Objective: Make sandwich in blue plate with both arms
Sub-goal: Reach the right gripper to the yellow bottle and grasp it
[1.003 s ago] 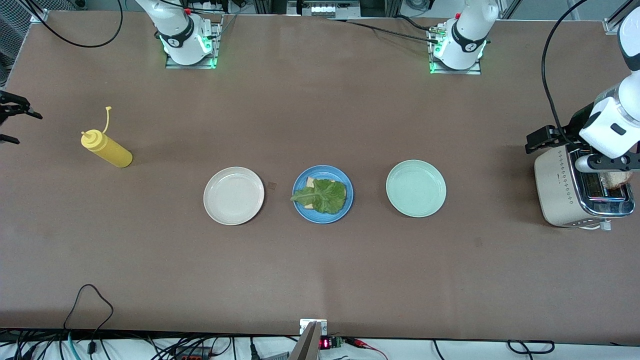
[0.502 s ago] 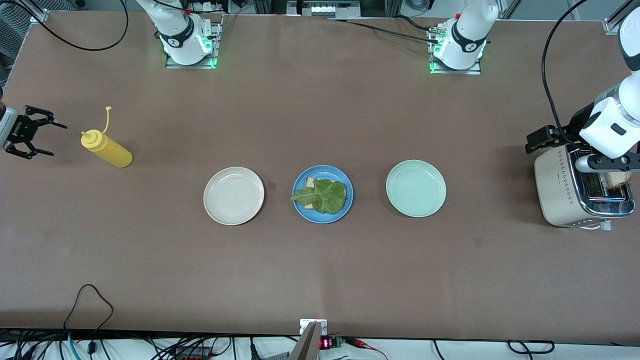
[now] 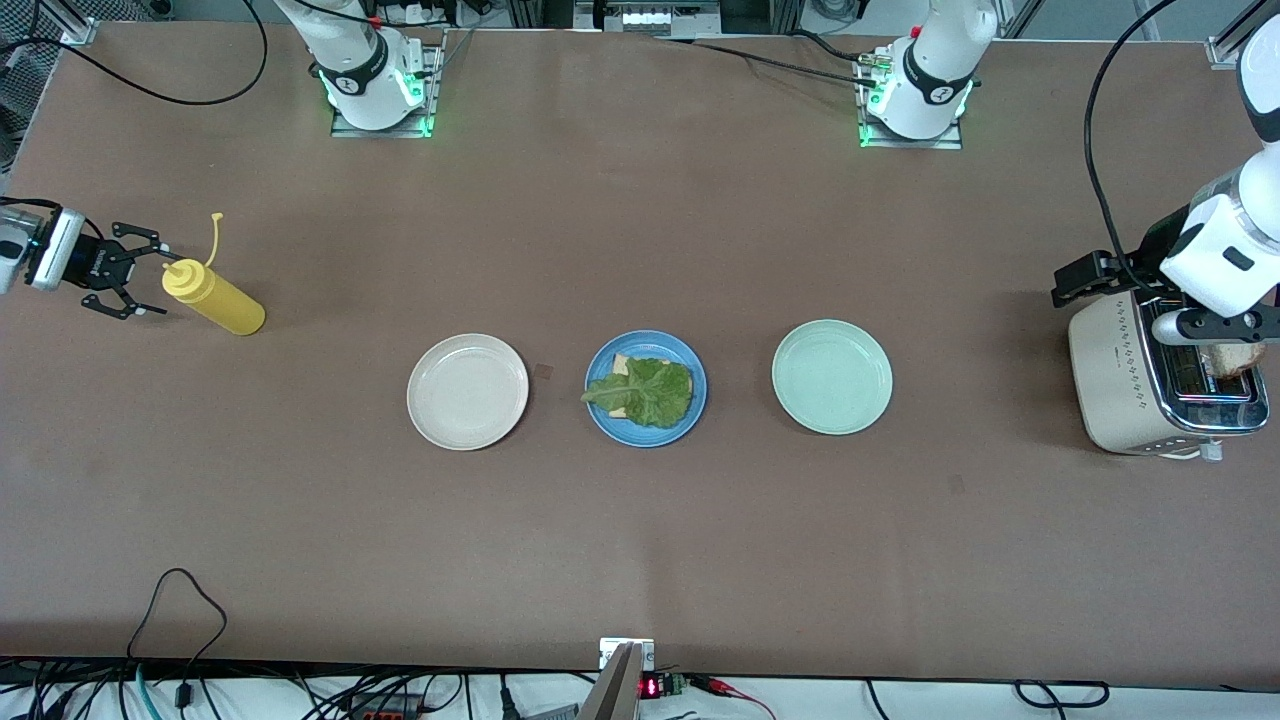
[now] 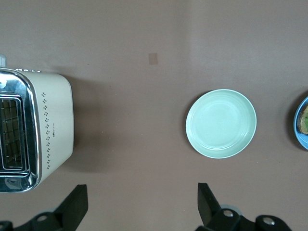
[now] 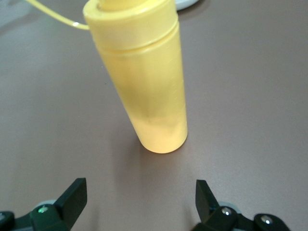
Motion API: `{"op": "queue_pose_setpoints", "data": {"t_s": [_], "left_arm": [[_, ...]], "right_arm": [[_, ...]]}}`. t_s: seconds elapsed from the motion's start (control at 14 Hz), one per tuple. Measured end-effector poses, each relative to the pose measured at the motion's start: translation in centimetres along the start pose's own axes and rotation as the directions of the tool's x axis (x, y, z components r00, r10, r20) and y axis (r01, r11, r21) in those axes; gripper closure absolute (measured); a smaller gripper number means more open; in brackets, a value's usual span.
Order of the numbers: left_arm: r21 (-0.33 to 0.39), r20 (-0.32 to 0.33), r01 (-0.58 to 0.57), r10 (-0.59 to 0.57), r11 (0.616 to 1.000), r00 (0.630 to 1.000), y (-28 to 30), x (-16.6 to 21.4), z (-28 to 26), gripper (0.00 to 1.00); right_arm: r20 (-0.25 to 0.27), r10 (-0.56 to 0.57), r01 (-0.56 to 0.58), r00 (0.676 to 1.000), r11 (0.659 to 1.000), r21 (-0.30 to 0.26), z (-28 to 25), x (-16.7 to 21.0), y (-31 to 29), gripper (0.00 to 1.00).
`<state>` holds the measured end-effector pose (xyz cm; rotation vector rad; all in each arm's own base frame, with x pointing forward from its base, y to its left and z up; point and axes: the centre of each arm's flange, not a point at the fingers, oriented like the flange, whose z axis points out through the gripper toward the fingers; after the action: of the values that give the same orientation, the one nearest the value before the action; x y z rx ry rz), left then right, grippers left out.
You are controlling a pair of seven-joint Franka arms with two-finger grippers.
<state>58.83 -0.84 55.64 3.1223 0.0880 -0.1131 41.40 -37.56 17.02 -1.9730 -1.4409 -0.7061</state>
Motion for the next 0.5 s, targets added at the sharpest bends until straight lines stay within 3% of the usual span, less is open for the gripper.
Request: {"op": "queue_pose_setpoints", "data": {"t_s": [0.22,0.5], "left_arm": [[0.0,0.0,0.001,-0.001,1.0,1.0,0.0,0.0,0.0,0.0],[0.0,0.0,0.001,-0.001,1.0,1.0,-0.1,0.0,0.0,0.0]], "right_arm": [[-0.113,-0.063,0.058,0.992,0.997,-0.043,0.5,0.0,-0.2,0.0],[-0.231,-0.119,0.108,0.966,0.992,-0.059,2.3,-0.1,0.4,0.0]]}}
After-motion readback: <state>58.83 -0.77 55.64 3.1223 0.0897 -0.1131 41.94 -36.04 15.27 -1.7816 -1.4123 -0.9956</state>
